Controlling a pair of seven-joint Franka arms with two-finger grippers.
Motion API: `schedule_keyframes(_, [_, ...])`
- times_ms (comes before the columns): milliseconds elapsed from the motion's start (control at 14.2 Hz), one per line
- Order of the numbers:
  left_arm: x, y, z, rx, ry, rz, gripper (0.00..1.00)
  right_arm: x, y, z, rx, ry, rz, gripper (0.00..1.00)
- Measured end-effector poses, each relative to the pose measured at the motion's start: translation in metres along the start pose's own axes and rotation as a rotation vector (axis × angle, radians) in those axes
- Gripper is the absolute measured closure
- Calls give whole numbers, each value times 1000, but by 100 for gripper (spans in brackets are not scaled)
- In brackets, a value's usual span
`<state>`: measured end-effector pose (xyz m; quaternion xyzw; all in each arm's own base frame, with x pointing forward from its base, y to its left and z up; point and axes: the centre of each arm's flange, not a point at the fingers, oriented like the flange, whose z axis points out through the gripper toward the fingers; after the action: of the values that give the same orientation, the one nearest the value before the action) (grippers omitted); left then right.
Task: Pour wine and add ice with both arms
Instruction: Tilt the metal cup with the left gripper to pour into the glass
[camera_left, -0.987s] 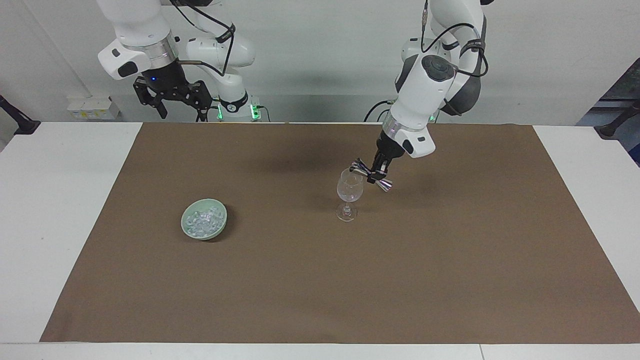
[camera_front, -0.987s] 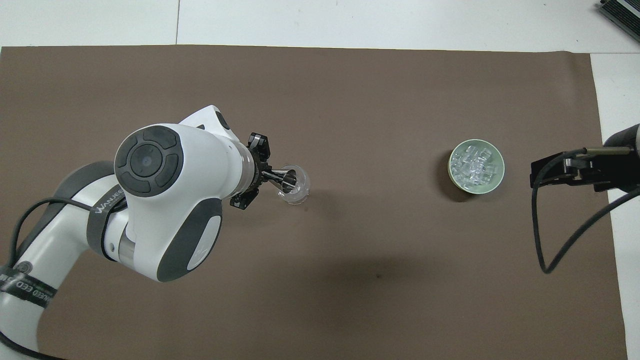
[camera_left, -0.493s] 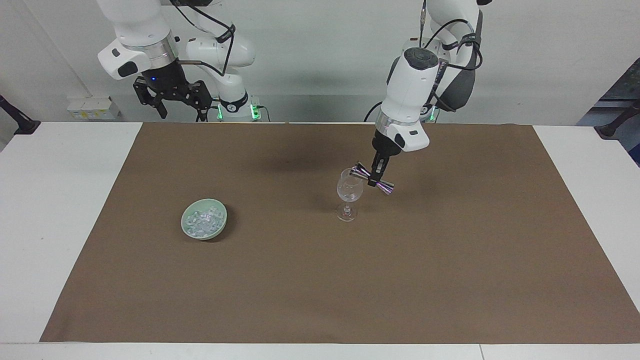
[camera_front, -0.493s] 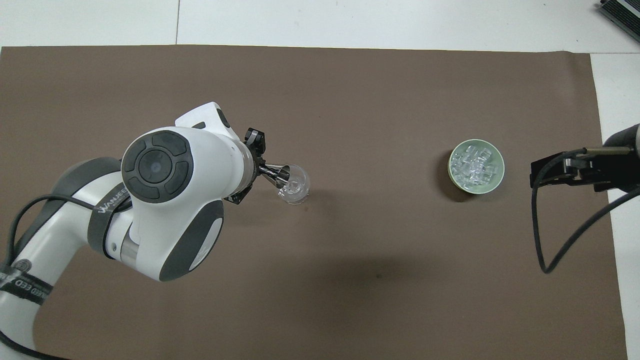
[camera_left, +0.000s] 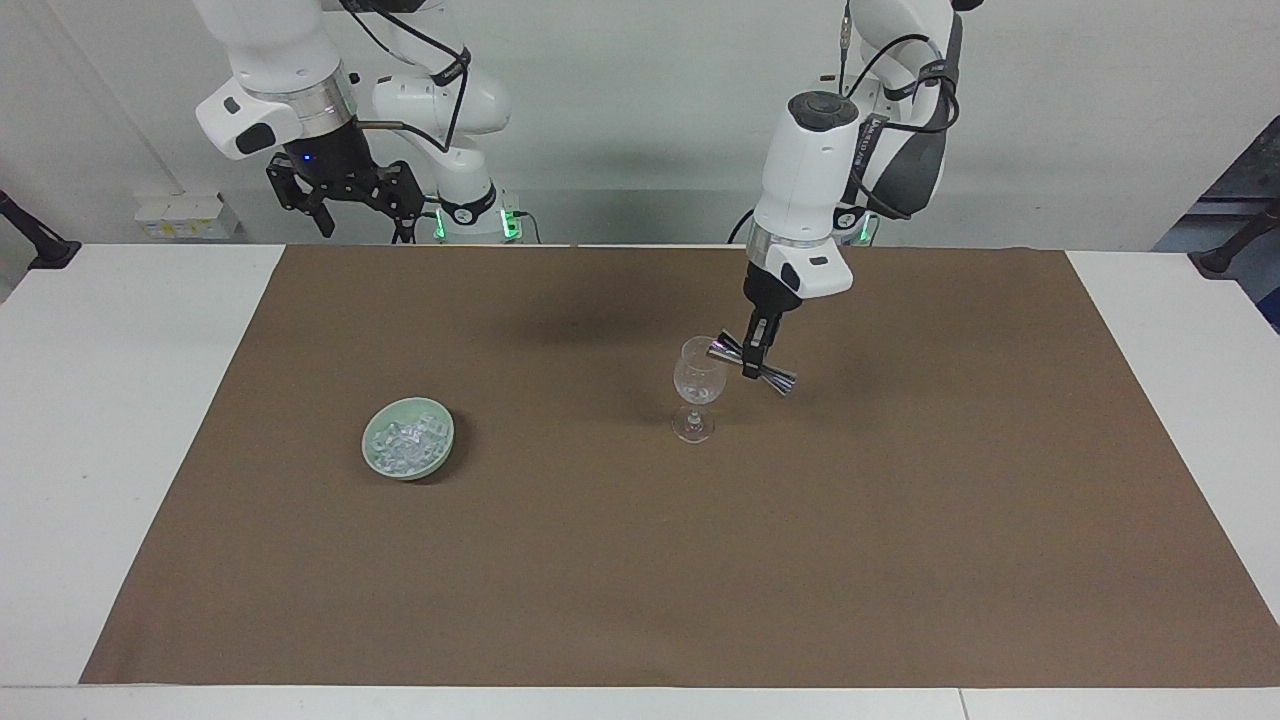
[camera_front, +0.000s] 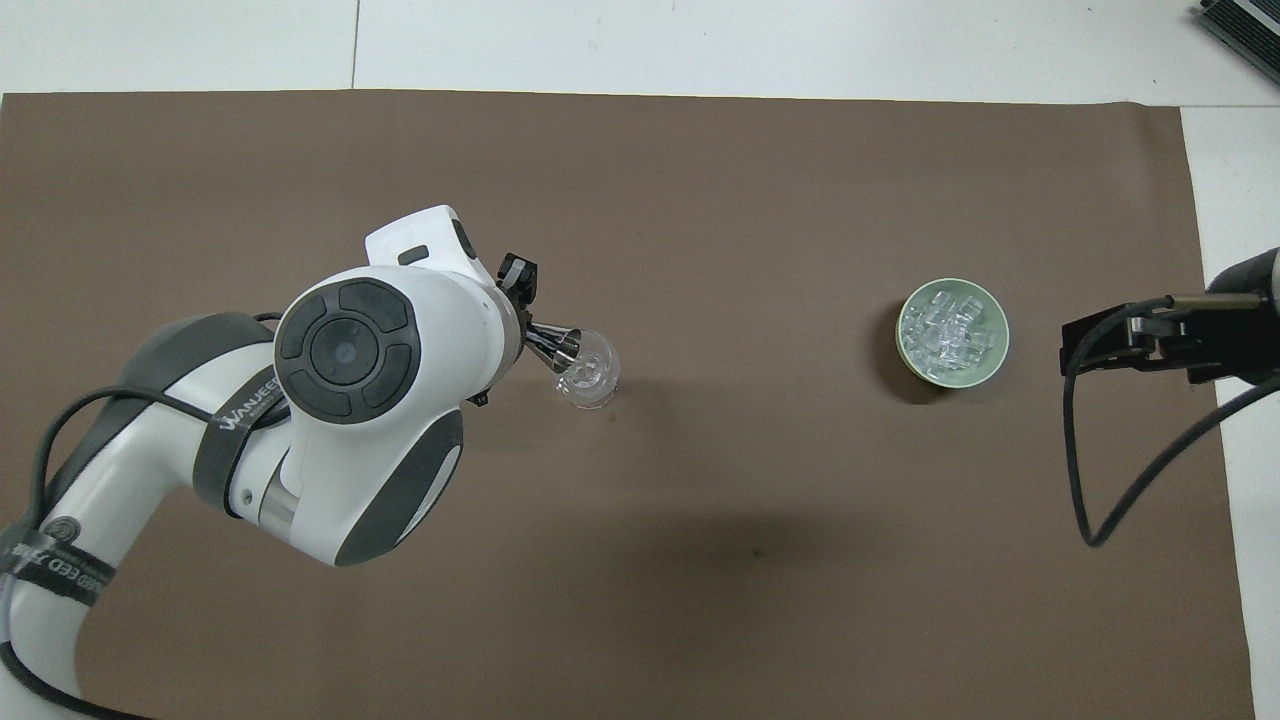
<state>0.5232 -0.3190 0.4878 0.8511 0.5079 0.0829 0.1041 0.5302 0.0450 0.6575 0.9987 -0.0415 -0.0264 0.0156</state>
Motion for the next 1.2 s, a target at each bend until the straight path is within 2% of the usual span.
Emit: schedule_keyframes(1198, [-10, 9, -12, -51, 83, 90, 78, 0, 0, 0, 0, 0, 0, 0])
